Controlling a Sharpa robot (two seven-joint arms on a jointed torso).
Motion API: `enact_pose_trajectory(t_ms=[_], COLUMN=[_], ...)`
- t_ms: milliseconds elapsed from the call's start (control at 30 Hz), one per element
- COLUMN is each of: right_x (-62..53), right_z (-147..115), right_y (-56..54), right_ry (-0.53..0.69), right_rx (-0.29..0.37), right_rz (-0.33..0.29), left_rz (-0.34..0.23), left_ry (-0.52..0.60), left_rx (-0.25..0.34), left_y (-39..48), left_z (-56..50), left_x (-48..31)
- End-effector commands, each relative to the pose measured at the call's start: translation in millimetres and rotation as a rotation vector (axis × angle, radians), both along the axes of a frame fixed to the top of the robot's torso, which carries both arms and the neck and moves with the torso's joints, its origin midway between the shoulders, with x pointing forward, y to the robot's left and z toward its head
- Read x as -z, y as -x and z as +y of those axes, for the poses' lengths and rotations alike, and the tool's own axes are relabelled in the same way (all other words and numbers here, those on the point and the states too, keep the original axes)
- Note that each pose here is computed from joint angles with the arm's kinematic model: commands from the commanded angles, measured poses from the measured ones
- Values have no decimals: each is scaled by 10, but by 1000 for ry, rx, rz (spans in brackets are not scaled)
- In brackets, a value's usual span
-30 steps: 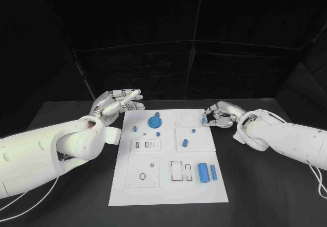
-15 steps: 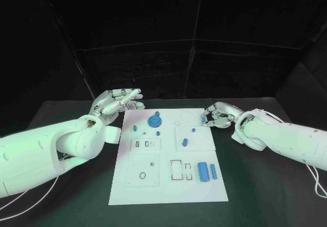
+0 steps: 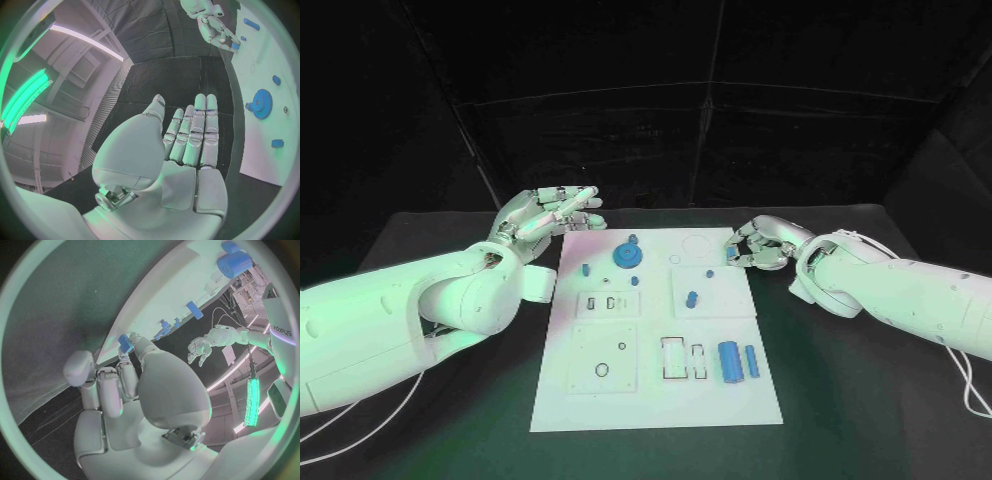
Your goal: Assemble the parts on the task board
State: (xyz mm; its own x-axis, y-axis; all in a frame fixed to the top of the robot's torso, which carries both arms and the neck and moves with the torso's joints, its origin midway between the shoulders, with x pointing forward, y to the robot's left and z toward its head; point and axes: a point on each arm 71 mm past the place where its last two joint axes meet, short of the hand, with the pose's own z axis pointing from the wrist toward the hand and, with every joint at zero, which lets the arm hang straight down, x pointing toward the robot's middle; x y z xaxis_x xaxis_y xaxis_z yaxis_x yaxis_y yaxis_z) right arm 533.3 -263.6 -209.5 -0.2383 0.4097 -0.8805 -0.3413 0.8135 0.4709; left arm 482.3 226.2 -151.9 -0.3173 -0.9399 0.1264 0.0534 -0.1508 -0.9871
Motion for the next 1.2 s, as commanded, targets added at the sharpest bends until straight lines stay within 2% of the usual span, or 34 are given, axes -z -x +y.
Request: enact_pose_trajectory(t_ms=[33,300,700,933,1100,1200], right_x=[-4,-10,-65,-111,-170,-207], right_z=[7,8,-15,62,273,501], right_y=[-5,-11,-3,94,187,268], right_ry=[5,1,-25,-50,-77,-90], right_rx=[-1,4,39,47,33,14], right_rz=[0,-11,-74,-64,-40,-24], left_rz=[-6,-5,-5,-5,-5,-6], left_ry=[6,7,7,6,3,1], left_rx=[16,18,17,15,7,1], left_y=[4,5,16,21,12,-1], left_z=[-16,-17,-1,10,37,53], left_x=[-14,-13,-17,-21,-20,-17])
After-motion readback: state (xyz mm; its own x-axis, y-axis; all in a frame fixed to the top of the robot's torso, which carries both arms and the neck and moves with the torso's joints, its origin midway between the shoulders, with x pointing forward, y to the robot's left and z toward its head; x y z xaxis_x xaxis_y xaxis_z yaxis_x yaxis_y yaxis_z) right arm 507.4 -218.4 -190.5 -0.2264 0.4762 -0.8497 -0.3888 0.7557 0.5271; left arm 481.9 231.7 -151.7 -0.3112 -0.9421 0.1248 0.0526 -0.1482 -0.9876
